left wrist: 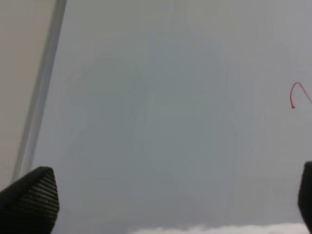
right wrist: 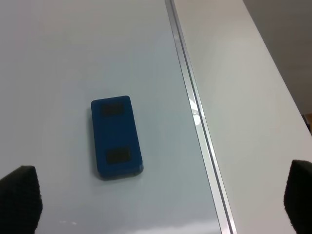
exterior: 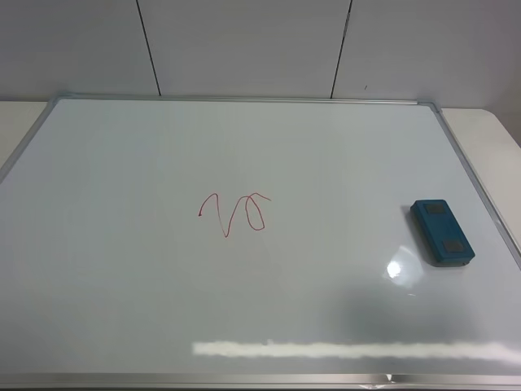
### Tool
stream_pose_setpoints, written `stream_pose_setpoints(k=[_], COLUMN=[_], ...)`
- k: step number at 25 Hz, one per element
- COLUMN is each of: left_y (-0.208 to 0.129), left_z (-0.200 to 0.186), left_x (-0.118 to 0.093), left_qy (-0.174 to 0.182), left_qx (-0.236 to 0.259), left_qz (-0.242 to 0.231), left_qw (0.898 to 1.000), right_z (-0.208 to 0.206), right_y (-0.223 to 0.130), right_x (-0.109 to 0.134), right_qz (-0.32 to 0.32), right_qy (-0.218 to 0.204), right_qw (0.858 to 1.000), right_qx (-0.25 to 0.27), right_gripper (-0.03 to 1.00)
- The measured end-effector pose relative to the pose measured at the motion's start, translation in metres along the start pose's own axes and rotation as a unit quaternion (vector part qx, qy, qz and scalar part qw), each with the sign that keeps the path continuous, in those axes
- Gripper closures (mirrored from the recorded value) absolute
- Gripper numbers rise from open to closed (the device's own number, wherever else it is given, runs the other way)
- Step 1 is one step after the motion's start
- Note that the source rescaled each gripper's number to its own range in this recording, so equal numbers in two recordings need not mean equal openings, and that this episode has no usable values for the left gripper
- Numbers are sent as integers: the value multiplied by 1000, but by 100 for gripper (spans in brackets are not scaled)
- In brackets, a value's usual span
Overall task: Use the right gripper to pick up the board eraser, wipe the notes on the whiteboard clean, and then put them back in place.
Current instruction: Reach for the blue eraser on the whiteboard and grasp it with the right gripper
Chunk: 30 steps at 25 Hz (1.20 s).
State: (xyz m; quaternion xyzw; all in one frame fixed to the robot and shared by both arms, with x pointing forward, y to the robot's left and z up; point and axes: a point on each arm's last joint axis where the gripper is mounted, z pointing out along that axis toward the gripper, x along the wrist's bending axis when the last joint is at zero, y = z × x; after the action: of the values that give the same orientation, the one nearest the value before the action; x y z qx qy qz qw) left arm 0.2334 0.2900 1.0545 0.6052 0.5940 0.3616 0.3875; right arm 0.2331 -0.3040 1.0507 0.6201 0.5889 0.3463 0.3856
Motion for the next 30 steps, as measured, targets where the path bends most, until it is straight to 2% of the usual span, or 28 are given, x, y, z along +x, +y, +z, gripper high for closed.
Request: stream_pose_setpoints(k=[24, 26, 30], left_y=[0, 0, 0], left_z=[0, 0, 0], left_x=[0, 0, 0], left_qy=[0, 0, 0], left_qx=[0, 0, 0], left_qz=[0, 0, 0], left_qw=[1000, 1000, 1000], right_z=[0, 3, 18], right_y=[0, 2, 9], right_x=[0, 0, 2], right_qz=[-2, -1, -2], right_qy=[2, 4, 7], right_qw=[1000, 1000, 998], right_qx=[0, 10, 64], right_gripper=[-3, -3, -3])
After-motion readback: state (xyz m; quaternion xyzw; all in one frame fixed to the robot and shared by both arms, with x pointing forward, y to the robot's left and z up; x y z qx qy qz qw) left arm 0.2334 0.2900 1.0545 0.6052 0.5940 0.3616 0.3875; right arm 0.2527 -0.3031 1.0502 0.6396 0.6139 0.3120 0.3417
